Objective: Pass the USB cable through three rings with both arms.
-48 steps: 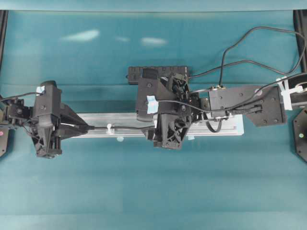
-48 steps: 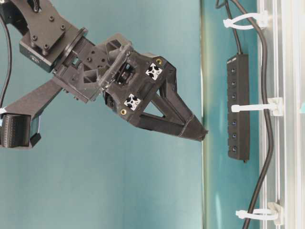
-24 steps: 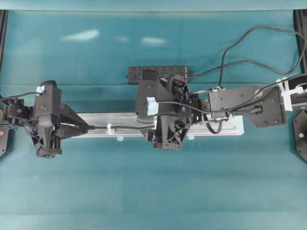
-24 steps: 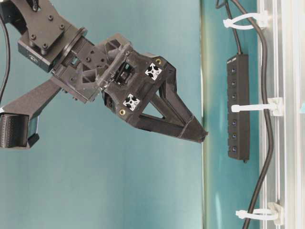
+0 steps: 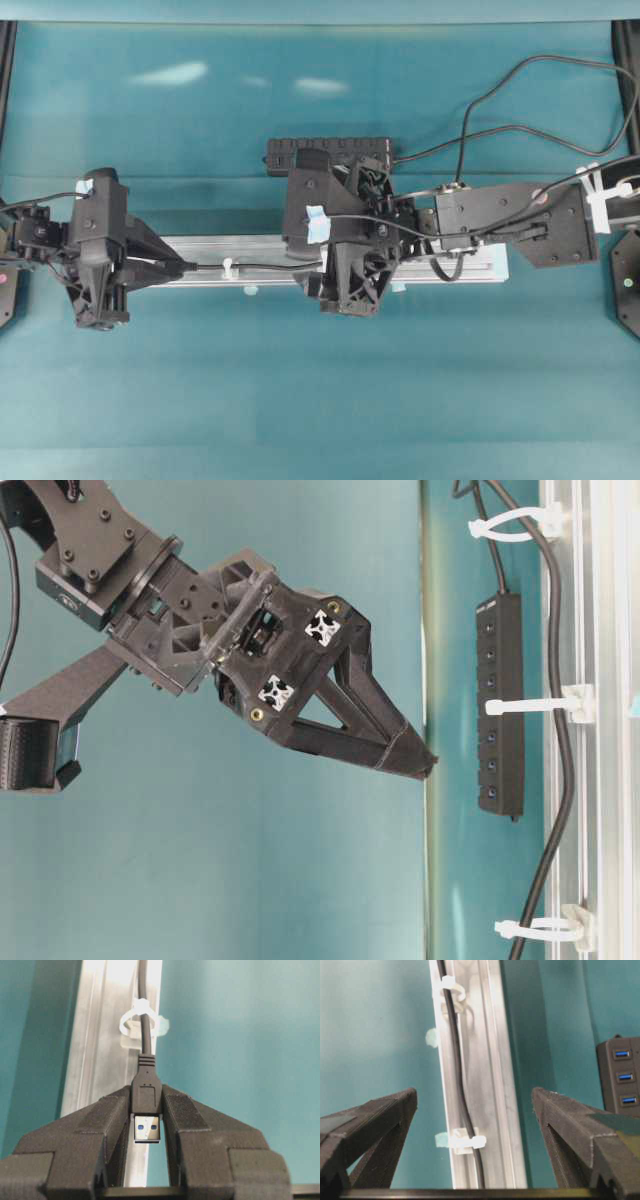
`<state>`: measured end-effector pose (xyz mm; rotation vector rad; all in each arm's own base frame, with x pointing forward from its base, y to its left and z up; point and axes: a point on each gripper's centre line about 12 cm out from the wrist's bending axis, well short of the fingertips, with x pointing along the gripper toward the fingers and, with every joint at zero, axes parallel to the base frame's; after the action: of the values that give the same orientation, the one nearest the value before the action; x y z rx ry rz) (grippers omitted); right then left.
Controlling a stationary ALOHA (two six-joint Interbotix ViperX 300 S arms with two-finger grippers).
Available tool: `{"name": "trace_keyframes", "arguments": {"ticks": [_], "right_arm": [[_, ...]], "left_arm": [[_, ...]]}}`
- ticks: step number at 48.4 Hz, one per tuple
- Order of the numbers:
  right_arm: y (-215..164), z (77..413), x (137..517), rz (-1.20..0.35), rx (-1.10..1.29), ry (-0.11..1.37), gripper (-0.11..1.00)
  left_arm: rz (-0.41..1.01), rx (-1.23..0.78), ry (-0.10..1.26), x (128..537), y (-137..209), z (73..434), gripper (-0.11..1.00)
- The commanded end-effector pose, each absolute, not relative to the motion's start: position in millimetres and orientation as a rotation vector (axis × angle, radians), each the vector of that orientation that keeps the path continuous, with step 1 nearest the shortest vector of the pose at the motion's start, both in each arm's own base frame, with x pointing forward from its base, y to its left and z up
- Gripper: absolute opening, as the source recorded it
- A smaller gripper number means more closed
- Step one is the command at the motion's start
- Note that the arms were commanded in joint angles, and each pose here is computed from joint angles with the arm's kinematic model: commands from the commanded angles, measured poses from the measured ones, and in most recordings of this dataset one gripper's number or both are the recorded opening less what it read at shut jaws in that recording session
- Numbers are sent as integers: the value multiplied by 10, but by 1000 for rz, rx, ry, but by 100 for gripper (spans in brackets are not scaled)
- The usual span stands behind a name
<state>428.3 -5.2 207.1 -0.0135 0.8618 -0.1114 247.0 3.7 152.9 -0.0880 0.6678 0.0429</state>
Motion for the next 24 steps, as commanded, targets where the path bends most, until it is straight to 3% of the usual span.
{"name": "trace_keyframes", "arguments": {"ticks": [1, 24], "right_arm": [[-38, 2201, 4285, -110, -5, 825, 86], [-24, 2188, 4287, -108, -3, 828, 86]], "left_arm": [[38, -84, 636, 2524, 30, 1617, 22], [36, -84, 633, 2537, 26, 1628, 22]]}}
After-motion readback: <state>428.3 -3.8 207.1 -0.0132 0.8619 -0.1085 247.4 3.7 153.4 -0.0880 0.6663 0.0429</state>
